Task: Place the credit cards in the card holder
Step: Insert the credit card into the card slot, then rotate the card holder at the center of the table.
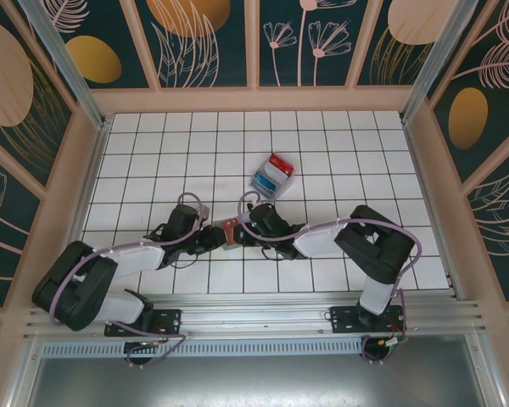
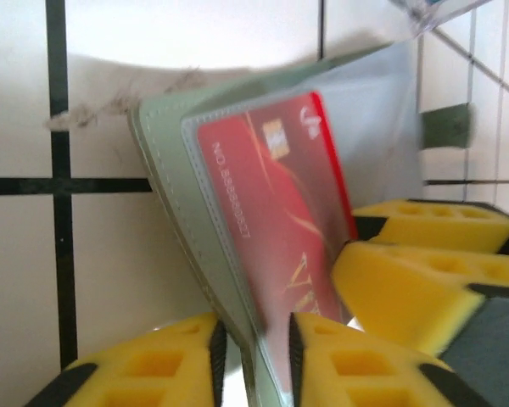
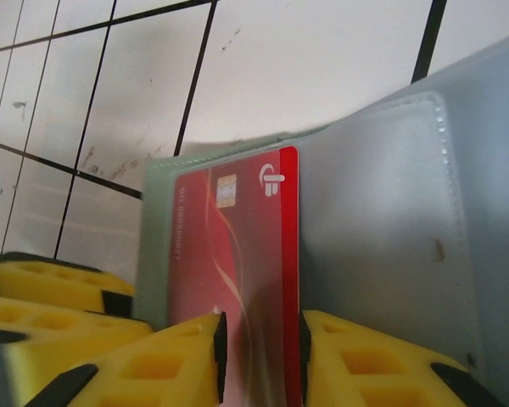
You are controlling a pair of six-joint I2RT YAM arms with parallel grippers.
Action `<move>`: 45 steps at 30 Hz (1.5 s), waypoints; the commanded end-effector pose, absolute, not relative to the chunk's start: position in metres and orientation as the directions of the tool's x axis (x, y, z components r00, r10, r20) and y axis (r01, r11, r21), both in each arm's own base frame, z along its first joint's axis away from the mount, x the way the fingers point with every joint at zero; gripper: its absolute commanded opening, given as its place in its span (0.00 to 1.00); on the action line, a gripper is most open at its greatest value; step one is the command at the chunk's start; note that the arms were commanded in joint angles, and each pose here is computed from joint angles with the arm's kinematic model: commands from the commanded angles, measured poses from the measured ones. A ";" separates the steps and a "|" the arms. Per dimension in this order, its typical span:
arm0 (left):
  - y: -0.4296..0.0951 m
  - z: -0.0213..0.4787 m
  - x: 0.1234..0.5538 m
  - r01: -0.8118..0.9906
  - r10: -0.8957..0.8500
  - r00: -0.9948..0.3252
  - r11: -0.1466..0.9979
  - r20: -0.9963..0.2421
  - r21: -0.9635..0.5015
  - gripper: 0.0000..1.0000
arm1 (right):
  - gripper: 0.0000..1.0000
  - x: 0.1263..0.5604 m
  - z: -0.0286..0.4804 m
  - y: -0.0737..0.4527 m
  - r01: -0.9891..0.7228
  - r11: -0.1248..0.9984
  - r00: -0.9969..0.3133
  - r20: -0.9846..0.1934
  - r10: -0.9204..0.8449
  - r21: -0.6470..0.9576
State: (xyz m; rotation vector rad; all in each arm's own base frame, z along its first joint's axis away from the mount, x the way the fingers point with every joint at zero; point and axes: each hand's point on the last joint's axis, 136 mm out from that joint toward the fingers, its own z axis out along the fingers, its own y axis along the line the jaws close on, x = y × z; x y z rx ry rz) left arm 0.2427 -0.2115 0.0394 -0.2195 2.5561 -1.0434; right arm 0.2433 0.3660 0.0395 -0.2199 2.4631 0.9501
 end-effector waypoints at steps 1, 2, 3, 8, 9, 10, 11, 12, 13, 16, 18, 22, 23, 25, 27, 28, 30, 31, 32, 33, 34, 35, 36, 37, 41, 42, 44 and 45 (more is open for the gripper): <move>-0.198 0.047 0.247 -0.024 -0.318 -0.890 0.747 -0.326 -0.664 0.34 | 0.32 0.248 0.065 0.362 -0.369 0.761 -0.837 -0.547 -0.022 0.534; -0.195 0.049 0.247 -0.027 -0.323 -0.885 0.755 -0.336 -0.655 0.35 | 0.33 0.252 0.070 0.359 -0.371 0.765 -0.831 -0.555 -0.022 0.526; -0.191 0.051 0.246 -0.031 -0.326 -0.881 0.765 -0.344 -0.644 0.37 | 0.33 0.255 0.075 0.356 -0.373 0.769 -0.827 -0.562 -0.022 0.519; -0.177 0.060 0.254 -0.047 -0.323 -0.860 0.820 -0.394 -0.570 0.43 | 0.34 0.260 0.093 0.334 -0.359 0.784 -0.816 -0.578 -0.001 0.506; -0.174 0.062 0.257 -0.048 -0.317 -0.857 0.835 -0.407 -0.549 0.43 | 0.34 0.258 0.095 0.330 -0.356 0.784 -0.818 -0.576 0.002 0.509; -0.173 0.066 0.262 -0.041 -0.310 -0.851 0.845 -0.424 -0.534 0.42 | 0.34 0.255 0.096 0.326 -0.350 0.783 -0.821 -0.570 0.007 0.514; -0.172 0.069 0.267 -0.037 -0.303 -0.846 0.854 -0.438 -0.519 0.42 | 0.33 0.250 0.095 0.323 -0.348 0.778 -0.827 -0.562 0.009 0.524; -0.172 0.073 0.275 -0.029 -0.295 -0.840 0.862 -0.455 -0.506 0.41 | 0.32 0.243 0.092 0.321 -0.341 0.769 -0.838 -0.546 0.012 0.540; -0.171 0.077 0.284 -0.026 -0.287 -0.835 0.873 -0.470 -0.487 0.41 | 0.31 0.236 0.087 0.319 -0.332 0.763 -0.849 -0.528 0.014 0.554; -0.174 0.085 0.313 -0.007 -0.259 -0.826 0.893 -0.501 -0.450 0.40 | 0.26 0.217 0.061 0.311 -0.294 0.771 -0.883 -0.469 0.007 0.565; -0.182 0.082 0.328 0.017 -0.227 -0.841 0.897 -0.491 -0.443 0.38 | 0.22 0.209 0.046 0.305 -0.266 0.778 -0.899 -0.437 0.012 0.569; -0.200 0.054 0.326 0.047 -0.164 -0.900 0.884 -0.404 -0.464 0.32 | 0.21 0.212 0.028 0.299 -0.227 0.796 -0.906 -0.422 0.039 0.561; -0.203 0.048 0.320 0.049 -0.160 -0.910 0.874 -0.382 -0.484 0.29 | 0.21 0.215 0.027 0.299 -0.225 0.800 -0.904 -0.426 0.042 0.557; -0.202 0.036 0.304 0.032 -0.169 -0.924 0.860 -0.343 -0.510 0.20 | 0.21 0.224 0.023 0.303 -0.222 0.797 -0.902 -0.428 0.051 0.561; -0.200 0.028 0.285 0.010 -0.188 -0.933 0.840 -0.308 -0.543 0.16 | 0.21 0.236 0.021 0.310 -0.229 0.793 -0.898 -0.437 0.051 0.564; -0.199 0.025 0.277 0.001 -0.193 -0.937 0.830 -0.290 -0.557 0.15 | 0.21 0.241 0.020 0.314 -0.234 0.795 -0.896 -0.441 0.047 0.560; -0.195 0.016 0.256 -0.029 -0.208 -0.944 0.826 -0.257 -0.563 0.13 | 0.22 0.258 0.024 0.325 -0.258 0.793 -0.883 -0.468 0.038 0.551; -0.193 0.015 0.248 -0.037 -0.214 -0.944 0.824 -0.250 -0.565 0.12 | 0.21 0.265 0.026 0.331 -0.269 0.790 -0.877 -0.479 0.035 0.550; -0.190 0.013 0.239 -0.054 -0.228 -0.943 0.822 -0.241 -0.567 0.12 | 0.21 0.274 0.027 0.337 -0.284 0.790 -0.873 -0.487 0.021 0.544; -0.189 0.013 0.232 -0.069 -0.244 -0.941 0.814 -0.233 -0.577 0.12 | 0.21 0.282 0.028 0.343 -0.300 0.789 -0.870 -0.493 0.005 0.536; -0.190 0.014 0.227 -0.079 -0.260 -0.939 0.802 -0.227 -0.592 0.12 | 0.21 0.289 0.027 0.348 -0.312 0.789 -0.868 -0.496 -0.011 0.529; -0.192 0.016 0.221 -0.087 -0.278 -0.935 0.784 -0.222 -0.615 0.12 | 0.21 0.298 0.028 0.355 -0.330 0.779 -0.866 -0.499 -0.026 0.533; -0.195 0.019 0.217 -0.092 -0.293 -0.931 0.765 -0.217 -0.637 0.13 | 0.21 0.304 0.028 0.363 -0.352 0.762 -0.868 -0.494 -0.049 0.543; -0.197 0.022 0.215 -0.094 -0.306 -0.927 0.751 -0.218 -0.653 0.13 | 0.21 0.309 0.030 0.370 -0.375 0.743 -0.869 -0.489 -0.073 0.555; -0.204 0.032 0.218 -0.099 -0.346 -0.909 0.717 -0.230 -0.690 0.17 | 0.21 0.325 0.034 0.391 -0.448 0.725 -0.853 -0.493 -0.171 0.524; -0.206 0.035 0.222 -0.094 -0.352 -0.905 0.713 -0.239 -0.695 0.21 | 0.22 0.329 0.037 0.391 -0.454 0.727 -0.848 -0.500 -0.176 0.515; -0.211 0.042 0.233 -0.081 -0.357 -0.898 0.708 -0.256 -0.702 0.30 | 0.22 0.334 0.044 0.389 -0.464 0.709 -0.847 -0.500 -0.180 0.531; -0.216 0.046 0.239 -0.071 -0.357 -0.897 0.700 -0.262 -0.710 0.33 | 0.23 0.337 0.050 0.386 -0.470 0.701 -0.844 -0.506 -0.178 0.537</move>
